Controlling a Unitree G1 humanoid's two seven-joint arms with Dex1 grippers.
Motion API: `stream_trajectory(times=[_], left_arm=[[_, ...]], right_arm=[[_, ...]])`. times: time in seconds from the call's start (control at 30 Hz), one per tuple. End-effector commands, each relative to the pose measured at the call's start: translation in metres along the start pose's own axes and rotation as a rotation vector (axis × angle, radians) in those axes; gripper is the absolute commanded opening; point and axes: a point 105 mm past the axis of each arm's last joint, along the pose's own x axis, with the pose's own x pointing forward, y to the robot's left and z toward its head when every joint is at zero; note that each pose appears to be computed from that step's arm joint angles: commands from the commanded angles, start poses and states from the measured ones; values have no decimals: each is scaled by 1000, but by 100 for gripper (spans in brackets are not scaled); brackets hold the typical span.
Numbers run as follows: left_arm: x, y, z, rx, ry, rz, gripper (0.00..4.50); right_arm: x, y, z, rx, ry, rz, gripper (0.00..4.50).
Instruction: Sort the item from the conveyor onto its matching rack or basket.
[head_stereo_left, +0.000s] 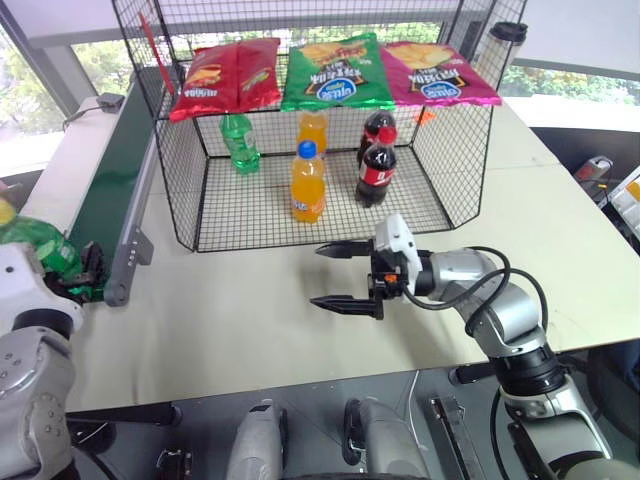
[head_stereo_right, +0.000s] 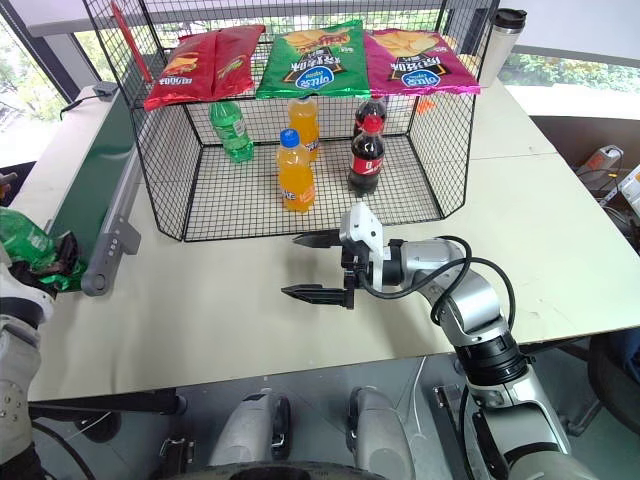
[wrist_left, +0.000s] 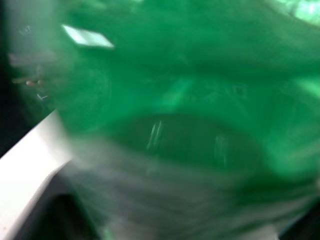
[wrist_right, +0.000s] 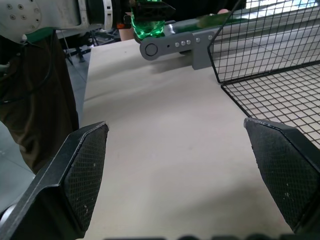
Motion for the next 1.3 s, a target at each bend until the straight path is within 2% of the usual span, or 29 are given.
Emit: stream_trajectory(times=[0.03,0.2,0.47,0.53,0.67,0.73,0.87,1.13,1.3], left_arm=[[-5,-10,7,-16,-43,-58,274],[-10,-12,17,-26,-76,-63,274],[-16,-1,58,10,-207,-12,274],[-17,-6,70,31,-237,-42,274],[-22,-35,84,41,-254,-185,274],[-26,-58,83,34,-232,-309,274],[-38,-97,75,155,-191,-497,274],[-20,-130,55,196,-153,-549,274],[-1,-146,49,201,-166,-541,274]], right_arm=[[-2,-1,6,-33,-6,-8,450],[-2,-1,6,-32,0,-11,450],[-1,0,8,-28,-11,0,450],[0,0,7,-27,-10,0,450],[-1,-1,7,-26,-8,-3,450],[-1,-1,6,-25,-8,-4,450],[-2,-3,6,-32,-5,-21,450],[-4,-6,7,-37,-9,-52,450],[-1,-27,-11,-55,31,-242,450]])
